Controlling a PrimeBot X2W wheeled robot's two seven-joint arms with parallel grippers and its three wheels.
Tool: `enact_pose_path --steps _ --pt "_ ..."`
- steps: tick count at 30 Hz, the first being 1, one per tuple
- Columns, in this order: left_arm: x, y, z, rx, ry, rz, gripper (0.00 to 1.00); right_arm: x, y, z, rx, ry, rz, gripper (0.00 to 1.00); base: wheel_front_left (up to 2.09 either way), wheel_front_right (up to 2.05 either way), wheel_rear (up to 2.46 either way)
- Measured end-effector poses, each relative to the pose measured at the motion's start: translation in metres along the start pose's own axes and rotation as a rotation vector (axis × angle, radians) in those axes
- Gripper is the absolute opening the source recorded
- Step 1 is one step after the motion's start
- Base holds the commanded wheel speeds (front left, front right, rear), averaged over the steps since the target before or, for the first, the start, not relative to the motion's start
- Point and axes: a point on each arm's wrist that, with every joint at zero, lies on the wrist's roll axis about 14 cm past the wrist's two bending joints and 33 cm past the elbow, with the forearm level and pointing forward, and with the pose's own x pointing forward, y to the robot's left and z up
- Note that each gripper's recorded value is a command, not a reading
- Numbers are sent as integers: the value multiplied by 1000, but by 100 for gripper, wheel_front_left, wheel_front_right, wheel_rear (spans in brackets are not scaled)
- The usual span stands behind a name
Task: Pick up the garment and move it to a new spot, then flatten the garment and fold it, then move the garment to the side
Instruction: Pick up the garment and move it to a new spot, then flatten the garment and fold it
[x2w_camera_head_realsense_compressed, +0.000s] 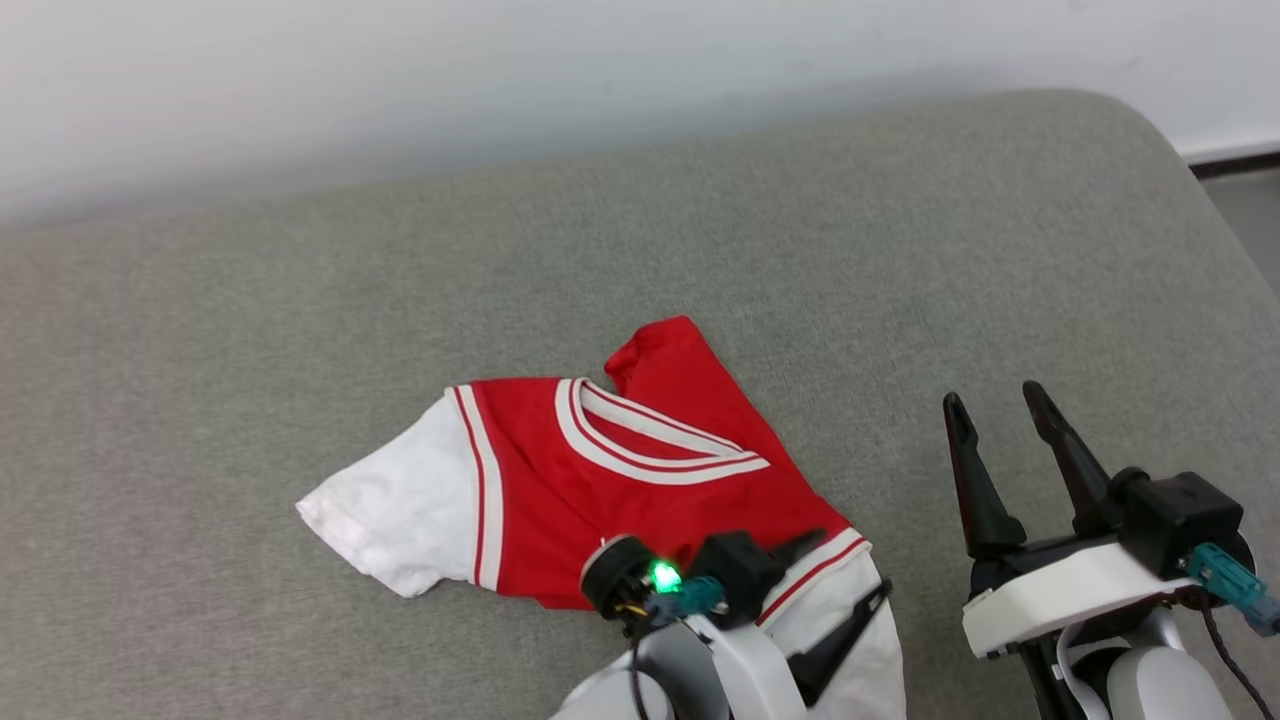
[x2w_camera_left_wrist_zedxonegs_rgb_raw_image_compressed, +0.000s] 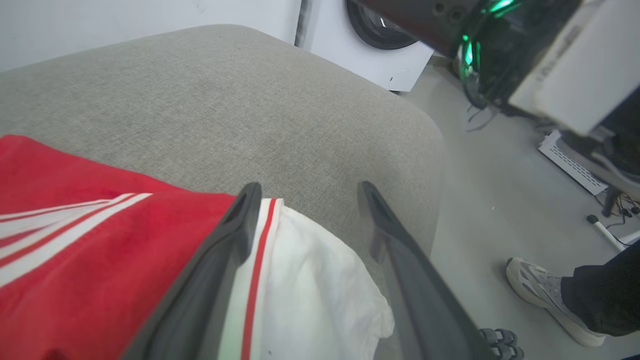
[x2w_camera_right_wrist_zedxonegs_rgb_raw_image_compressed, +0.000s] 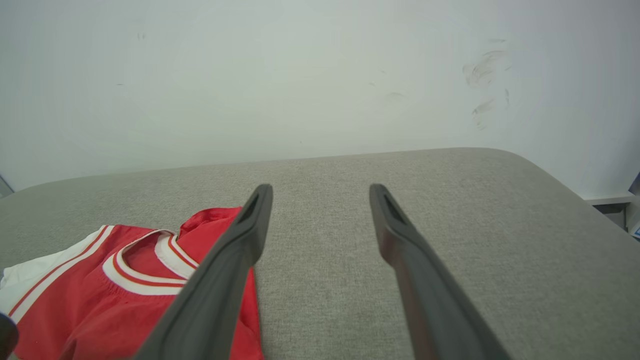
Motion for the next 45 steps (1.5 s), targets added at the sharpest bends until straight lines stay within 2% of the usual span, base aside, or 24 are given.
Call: enact_pose_path --steps 4,8,16,25,33,45 --pt "-11 21 38 30 -165 114 100 -5 6 6 1 -8 17 100 0 0 0" --pt "-37 59 59 39 -268 290 100 -11 13 8 2 -5 36 100 0 0 0" --pt "-107 123 74 74 -349 599 100 -19 24 11 8 -1 69 100 0 0 0" --pt "-196 168 82 107 -408 876 100 -25 33 10 10 11 97 100 0 0 0" --pt "-247 175 71 126 -405 999 100 -28 37 11 4 16 110 100 0 0 0" --pt "-244 165 64 134 -389 979 100 -30 36 6 -4 39 108 100 0 0 0"
